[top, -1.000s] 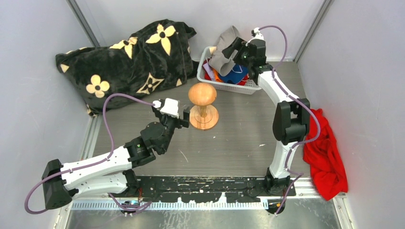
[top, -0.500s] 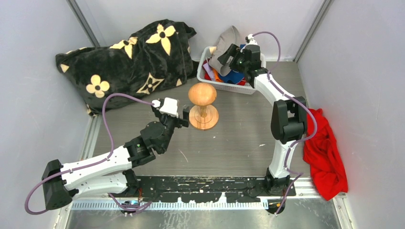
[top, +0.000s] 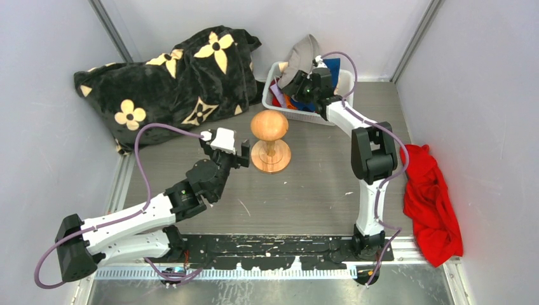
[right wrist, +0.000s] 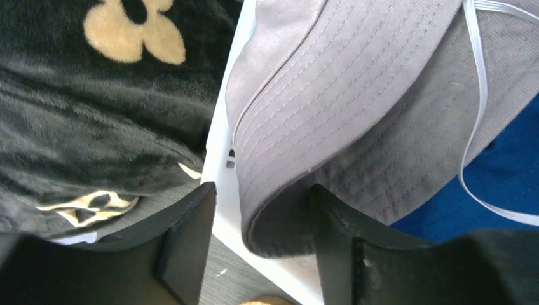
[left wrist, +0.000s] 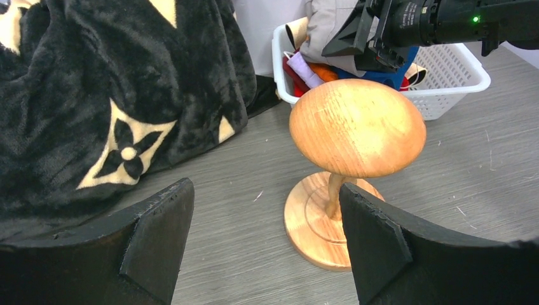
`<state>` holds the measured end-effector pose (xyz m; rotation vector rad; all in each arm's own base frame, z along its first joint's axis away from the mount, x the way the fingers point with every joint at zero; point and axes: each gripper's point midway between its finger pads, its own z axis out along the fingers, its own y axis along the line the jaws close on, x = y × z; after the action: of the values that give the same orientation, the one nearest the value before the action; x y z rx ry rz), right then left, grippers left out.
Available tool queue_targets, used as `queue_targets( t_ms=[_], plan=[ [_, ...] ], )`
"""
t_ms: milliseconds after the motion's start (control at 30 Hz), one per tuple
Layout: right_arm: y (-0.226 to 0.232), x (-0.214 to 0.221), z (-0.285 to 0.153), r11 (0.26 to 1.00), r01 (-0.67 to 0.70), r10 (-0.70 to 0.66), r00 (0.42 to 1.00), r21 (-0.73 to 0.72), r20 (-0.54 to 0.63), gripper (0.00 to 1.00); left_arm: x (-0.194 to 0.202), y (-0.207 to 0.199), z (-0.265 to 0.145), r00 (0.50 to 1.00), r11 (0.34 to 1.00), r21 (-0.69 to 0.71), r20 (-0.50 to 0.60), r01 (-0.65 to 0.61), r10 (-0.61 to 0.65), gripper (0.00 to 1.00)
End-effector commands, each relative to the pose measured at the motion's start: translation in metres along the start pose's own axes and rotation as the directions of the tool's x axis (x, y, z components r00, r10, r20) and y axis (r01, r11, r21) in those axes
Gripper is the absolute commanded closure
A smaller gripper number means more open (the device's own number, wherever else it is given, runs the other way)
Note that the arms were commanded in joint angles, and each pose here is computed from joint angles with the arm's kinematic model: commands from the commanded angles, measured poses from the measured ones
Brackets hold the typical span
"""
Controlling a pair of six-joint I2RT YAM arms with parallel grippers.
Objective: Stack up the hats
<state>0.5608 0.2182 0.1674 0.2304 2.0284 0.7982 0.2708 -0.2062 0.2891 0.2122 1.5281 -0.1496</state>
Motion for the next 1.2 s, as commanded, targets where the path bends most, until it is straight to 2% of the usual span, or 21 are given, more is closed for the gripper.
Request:
queue_targets(
  t_ms=[0, 200, 367, 533, 700, 967, 1167],
  plan=[
    [0.039, -0.047, 0.002, 0.993, 0.031, -0.016, 0.991, -0.112, 0.130, 0.49, -0.008, 0.005, 0.000, 0.999, 0.999, -0.006, 0.025, 0.044, -0.044, 0.16],
    [0.061, -0.079, -0.006, 0.989, 0.054, -0.026, 0.979, -0.137, 0.200, 0.87, -0.024, 0.007, 0.004, 0.998, 0.998, -0.009, 0.040, 0.058, -0.058, 0.17],
    [0.099, -0.120, -0.037, 0.980, 0.088, -0.038, 0.964, -0.178, 0.264, 0.97, -0.048, 0.005, 0.014, 1.000, 1.000, -0.014, 0.021, 0.014, -0.013, 0.19],
    [0.149, -0.169, -0.078, 0.959, 0.154, -0.068, 0.940, -0.237, 0.336, 0.99, -0.076, 0.006, 0.026, 1.000, 1.000, -0.022, 0.010, 0.004, -0.004, 0.21],
    [0.193, -0.199, -0.117, 0.911, 0.179, -0.030, 0.928, -0.372, 0.372, 0.99, -0.098, 0.007, 0.031, 0.998, 0.999, 0.006, 0.028, 0.051, -0.051, 0.23],
    [0.239, -0.185, -0.147, 0.772, 0.138, 0.054, 0.959, -0.621, 0.280, 0.99, -0.110, 0.017, 0.042, 0.997, 0.997, 0.005, 0.037, 0.071, -0.071, 0.23],
    [0.267, -0.174, -0.171, 0.699, 0.157, 0.029, 0.968, -0.698, 0.248, 0.99, -0.126, 0.023, 0.057, 0.995, 0.995, -0.005, 0.021, 0.096, -0.096, 0.23]
  ],
)
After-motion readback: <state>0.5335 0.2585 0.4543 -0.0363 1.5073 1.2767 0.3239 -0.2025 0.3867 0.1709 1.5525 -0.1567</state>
